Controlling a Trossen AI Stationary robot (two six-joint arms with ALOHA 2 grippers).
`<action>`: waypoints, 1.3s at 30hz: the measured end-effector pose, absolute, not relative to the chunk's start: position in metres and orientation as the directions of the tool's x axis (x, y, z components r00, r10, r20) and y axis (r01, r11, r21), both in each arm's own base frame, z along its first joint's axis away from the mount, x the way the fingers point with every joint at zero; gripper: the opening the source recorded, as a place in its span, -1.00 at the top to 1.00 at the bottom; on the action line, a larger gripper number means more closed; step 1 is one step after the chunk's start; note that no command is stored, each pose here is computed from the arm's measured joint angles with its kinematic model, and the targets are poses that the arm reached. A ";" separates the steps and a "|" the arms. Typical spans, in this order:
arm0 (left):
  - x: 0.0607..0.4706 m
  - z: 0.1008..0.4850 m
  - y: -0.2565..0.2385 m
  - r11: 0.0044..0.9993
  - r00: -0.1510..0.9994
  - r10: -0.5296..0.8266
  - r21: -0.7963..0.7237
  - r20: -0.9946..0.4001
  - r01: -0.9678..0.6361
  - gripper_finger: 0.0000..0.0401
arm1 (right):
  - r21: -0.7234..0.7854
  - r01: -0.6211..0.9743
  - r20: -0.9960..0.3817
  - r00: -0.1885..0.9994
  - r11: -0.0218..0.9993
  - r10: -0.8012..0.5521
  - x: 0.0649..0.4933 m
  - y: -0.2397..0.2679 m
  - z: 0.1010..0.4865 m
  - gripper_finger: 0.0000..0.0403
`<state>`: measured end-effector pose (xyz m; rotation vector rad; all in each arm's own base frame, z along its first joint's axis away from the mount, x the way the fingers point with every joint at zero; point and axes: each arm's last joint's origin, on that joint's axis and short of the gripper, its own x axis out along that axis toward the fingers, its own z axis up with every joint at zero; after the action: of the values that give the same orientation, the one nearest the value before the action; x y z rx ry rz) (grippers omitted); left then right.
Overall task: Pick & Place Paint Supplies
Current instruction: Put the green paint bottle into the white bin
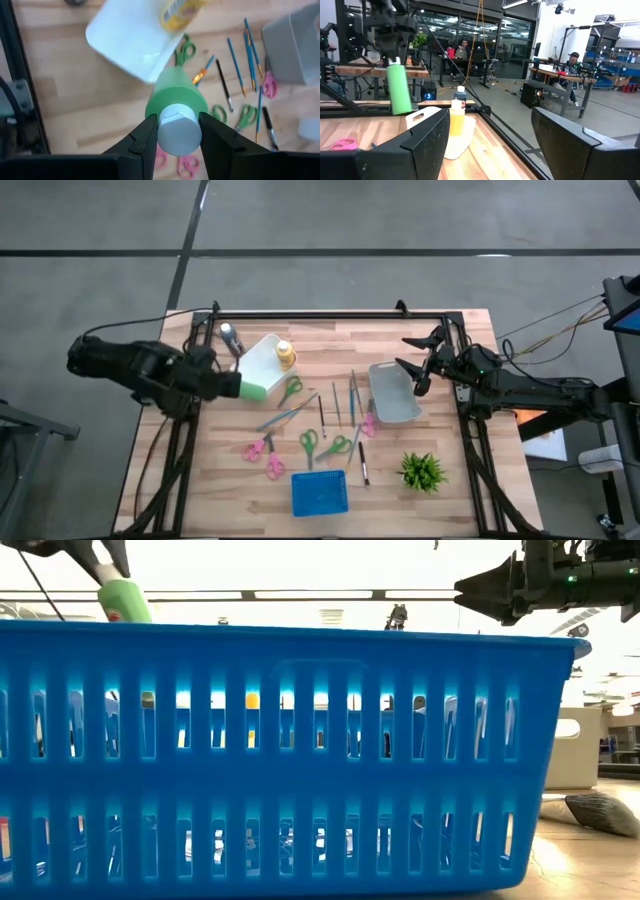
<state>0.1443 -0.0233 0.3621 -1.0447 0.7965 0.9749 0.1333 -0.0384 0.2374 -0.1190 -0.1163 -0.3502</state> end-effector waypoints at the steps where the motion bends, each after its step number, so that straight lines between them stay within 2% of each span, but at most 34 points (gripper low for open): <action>1: 0.144 0.363 -0.019 0.184 0.370 0.271 -0.330 -0.889 -0.926 0.40 | -0.096 0.349 0.134 0.933 0.932 -0.335 0.133 -0.038 0.237 -0.38; 9: 0.146 0.364 0.019 0.152 0.337 0.297 -0.304 -0.894 -0.940 0.40 | -0.095 0.349 0.134 0.933 0.932 -0.335 0.133 -0.038 0.237 -0.38; 23: 0.180 0.367 0.091 0.215 0.286 0.277 -0.231 -0.917 -0.949 0.40 | -0.096 0.348 0.134 0.933 0.932 -0.335 0.133 -0.038 0.237 -0.38; 32: 0.208 0.378 0.125 0.256 0.118 0.217 -0.060 -0.969 -0.965 0.40 | -0.096 0.348 0.134 0.933 0.932 -0.335 0.133 -0.038 0.237 -0.38; 39: 0.224 0.372 0.157 0.314 0.065 0.212 0.005 -0.975 -0.950 0.40 | -0.094 0.348 0.134 0.933 0.933 -0.335 0.133 -0.038 0.237 -0.38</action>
<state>0.2245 0.1571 0.3720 -0.8324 1.1591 1.0505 0.1333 -0.0384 0.2374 -0.1167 -0.1163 -0.3504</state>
